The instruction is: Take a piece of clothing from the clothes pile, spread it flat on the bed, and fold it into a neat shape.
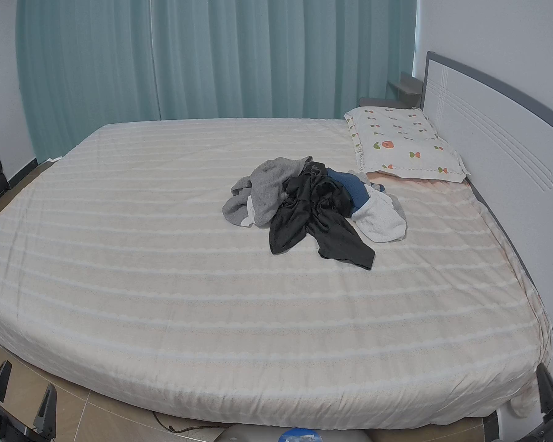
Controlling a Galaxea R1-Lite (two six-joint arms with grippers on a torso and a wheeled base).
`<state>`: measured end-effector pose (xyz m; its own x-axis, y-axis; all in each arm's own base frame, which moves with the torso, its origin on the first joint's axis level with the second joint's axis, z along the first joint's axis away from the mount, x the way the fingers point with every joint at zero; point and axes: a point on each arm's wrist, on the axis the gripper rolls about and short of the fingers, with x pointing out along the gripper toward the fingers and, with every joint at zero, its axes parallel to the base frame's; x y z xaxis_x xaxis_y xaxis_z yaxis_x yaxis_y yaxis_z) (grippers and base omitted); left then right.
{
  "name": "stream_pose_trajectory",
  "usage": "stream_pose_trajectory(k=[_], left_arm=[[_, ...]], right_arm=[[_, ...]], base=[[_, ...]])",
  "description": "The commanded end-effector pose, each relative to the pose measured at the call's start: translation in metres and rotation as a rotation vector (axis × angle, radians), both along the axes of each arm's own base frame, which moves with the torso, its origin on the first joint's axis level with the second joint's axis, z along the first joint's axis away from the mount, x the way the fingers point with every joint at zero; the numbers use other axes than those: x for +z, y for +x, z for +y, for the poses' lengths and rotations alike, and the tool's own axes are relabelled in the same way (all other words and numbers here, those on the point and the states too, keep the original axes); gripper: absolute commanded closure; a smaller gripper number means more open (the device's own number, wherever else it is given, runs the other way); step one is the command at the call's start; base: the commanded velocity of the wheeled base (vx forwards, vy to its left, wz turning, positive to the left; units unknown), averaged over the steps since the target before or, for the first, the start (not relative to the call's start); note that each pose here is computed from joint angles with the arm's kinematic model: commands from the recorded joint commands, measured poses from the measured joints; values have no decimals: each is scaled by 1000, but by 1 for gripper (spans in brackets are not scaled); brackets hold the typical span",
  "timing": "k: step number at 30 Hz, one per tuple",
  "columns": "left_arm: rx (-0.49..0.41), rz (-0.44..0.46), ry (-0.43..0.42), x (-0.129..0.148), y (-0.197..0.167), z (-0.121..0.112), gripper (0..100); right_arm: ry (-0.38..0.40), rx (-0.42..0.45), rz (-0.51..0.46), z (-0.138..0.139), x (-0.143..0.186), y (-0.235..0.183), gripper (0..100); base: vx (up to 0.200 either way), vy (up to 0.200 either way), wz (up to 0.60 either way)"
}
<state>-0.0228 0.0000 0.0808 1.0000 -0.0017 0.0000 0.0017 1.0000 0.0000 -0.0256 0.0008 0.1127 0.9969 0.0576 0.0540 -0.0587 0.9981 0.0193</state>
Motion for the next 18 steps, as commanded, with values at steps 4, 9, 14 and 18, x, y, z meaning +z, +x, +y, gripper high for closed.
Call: stream_pose_trajectory(k=[4, 9, 14, 18], left_arm=[[0, -2, 0, -5, 0, 0, 0], [0, -2, 0, -5, 0, 0, 0], [0, -2, 0, -5, 0, 0, 0], [0, -2, 0, -5, 0, 0, 0]], right_arm=[[52, 128, 324, 6, 58, 72, 0], [97, 147, 454, 15, 58, 136, 0], [95, 158, 520, 28, 49, 210, 0], [145, 148, 542, 44, 38, 279, 0]], base=[[0, 0, 0], [0, 0, 0], [0, 0, 0], [0, 0, 0]])
